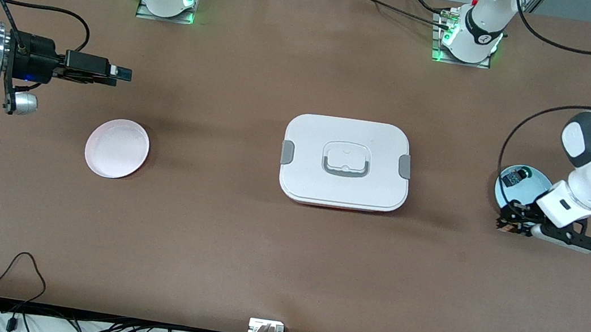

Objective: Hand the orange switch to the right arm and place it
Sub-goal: 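Close the left gripper on the orange switch and lift it, then carry the orange switch over the container while the right gripper approaches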

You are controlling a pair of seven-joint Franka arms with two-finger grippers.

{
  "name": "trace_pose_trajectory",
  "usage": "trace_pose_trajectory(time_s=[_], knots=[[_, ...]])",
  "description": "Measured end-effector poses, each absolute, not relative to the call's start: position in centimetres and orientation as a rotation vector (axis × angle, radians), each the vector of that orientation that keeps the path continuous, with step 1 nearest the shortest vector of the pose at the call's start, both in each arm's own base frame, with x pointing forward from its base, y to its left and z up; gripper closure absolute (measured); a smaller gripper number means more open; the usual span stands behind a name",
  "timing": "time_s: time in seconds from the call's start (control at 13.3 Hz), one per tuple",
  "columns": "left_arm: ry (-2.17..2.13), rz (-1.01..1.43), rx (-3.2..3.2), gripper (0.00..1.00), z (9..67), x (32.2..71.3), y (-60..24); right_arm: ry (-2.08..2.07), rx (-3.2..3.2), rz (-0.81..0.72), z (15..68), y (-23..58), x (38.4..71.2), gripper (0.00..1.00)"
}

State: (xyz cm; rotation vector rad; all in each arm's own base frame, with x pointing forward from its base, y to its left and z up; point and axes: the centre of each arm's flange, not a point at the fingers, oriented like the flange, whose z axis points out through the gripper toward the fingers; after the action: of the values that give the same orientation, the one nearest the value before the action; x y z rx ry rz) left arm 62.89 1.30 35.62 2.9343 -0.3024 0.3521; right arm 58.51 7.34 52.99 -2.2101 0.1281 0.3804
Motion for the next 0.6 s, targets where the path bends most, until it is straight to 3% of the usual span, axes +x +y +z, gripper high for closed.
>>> trace_pose_trajectory(time_s=[0.6], knots=[[-0.414, 0.557, 2.356, 0.27, 52.8, 66.4, -13.5, 0.139, -1.838, 0.328, 50.2, 12.1, 58.5, 0.00]])
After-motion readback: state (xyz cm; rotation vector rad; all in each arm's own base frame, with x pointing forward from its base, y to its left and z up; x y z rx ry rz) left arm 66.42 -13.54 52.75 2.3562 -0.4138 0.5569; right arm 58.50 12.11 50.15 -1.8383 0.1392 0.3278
